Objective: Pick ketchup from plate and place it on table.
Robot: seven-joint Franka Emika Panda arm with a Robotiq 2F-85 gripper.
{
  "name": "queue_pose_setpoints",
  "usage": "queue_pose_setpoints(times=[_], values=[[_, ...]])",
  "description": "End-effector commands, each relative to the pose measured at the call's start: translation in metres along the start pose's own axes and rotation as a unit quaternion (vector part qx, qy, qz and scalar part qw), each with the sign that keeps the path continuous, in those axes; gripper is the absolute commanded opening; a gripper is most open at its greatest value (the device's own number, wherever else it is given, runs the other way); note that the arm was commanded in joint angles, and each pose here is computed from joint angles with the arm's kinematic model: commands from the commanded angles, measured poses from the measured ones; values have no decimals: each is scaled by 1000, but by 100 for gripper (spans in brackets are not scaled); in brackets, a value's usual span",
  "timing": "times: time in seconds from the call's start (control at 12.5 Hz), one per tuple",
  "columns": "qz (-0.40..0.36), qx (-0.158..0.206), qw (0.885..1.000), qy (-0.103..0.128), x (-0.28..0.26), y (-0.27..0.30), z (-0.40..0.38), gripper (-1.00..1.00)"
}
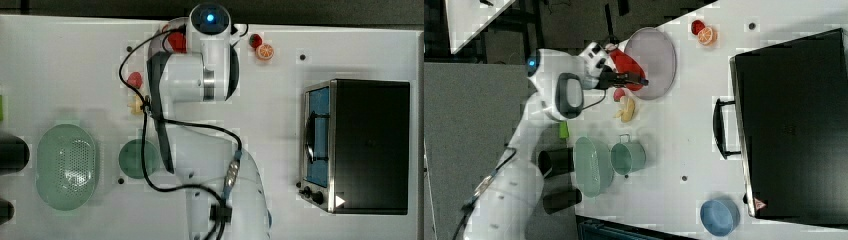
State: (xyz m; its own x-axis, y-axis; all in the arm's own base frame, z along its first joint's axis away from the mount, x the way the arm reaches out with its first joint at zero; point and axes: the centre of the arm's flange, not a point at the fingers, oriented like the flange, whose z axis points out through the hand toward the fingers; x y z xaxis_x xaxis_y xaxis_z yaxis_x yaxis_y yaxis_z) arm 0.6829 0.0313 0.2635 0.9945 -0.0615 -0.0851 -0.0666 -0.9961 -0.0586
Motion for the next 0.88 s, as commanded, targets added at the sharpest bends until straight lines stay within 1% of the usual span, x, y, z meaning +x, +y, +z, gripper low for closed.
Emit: queue_pose_setpoints(times=[0.08, 0.24, 0.48, 0.56, 0.8, 0.88], values=[[74, 22, 996, 44, -4, 29, -115, 27], [93, 18, 995, 36, -22, 43, -148, 27], [114, 5, 993, 6, -63, 57, -168, 26], [128, 1, 992, 1, -77, 60, -168, 27], [172, -7, 985, -8, -115, 65, -148, 27], [177, -9, 984, -6, -125, 67, -137, 27]])
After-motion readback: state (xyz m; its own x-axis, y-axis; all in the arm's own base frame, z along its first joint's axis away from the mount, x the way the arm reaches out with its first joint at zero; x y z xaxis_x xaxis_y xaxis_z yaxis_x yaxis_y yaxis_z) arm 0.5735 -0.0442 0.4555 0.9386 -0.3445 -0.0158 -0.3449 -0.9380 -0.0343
